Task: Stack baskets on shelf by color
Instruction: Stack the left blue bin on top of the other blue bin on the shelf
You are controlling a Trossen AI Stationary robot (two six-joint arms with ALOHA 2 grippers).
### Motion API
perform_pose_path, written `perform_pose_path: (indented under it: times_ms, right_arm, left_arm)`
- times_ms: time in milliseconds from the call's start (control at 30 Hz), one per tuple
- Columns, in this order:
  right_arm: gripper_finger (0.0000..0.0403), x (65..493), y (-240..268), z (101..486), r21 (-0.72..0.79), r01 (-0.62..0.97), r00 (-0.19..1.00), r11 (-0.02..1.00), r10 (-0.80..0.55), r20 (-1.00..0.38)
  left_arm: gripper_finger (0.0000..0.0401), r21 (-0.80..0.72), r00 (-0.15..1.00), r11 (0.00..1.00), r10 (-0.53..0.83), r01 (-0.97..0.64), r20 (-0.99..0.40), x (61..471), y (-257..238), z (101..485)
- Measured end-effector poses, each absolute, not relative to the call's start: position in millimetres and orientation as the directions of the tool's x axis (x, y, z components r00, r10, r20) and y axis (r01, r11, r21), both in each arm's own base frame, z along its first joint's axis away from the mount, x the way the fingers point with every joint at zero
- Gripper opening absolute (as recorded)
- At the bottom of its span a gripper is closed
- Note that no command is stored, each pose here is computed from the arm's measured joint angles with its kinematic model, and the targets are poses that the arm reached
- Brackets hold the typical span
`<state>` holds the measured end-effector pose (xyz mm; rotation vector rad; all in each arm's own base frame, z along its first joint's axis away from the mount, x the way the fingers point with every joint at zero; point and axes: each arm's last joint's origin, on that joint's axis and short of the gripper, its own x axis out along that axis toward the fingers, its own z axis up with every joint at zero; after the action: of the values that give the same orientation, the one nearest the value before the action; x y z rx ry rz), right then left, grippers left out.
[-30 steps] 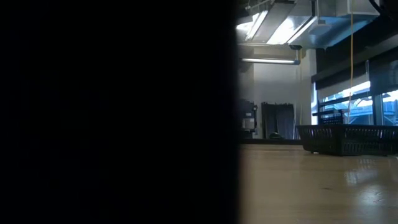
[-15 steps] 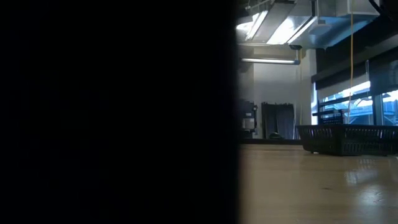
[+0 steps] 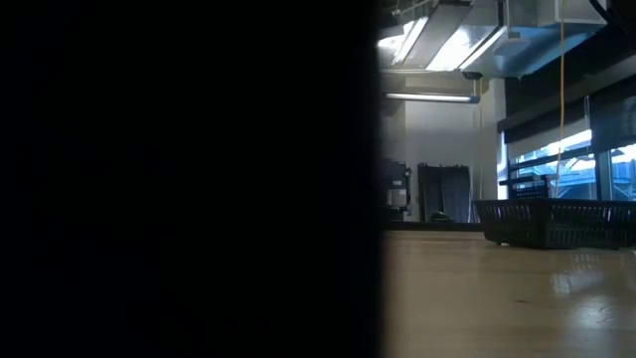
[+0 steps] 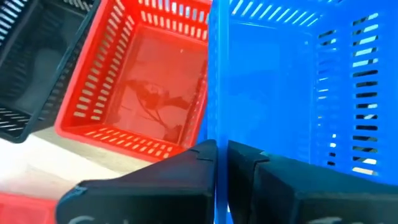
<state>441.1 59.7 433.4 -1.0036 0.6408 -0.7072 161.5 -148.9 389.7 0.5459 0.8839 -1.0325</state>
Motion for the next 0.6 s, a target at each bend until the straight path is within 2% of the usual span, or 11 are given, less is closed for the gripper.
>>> perform_pose_path:
  times_ms: [167,333,600]
  right_arm:
    - [0.0099,441.1,59.7,433.4,-0.905,0.229,0.613,0.359,-0.775,-0.153]
    - [0.0099,441.0,59.7,433.4,-0.905,0.229,0.612,0.359,-0.776,-0.153]
    - [0.0099,441.0,59.7,433.4,-0.905,0.229,0.612,0.359,-0.776,-0.153]
  left_arm:
    - [0.0015,-0.051,0.231,0.496,-0.490,0.867,-0.840,162.4,-153.4,387.8]
    - [0.0024,0.002,0.291,0.561,-0.426,0.828,-0.857,168.7,-155.4,384.3]
    - [0.0027,-0.007,0.292,0.575,-0.425,0.818,-0.857,168.8,-155.5,384.3]
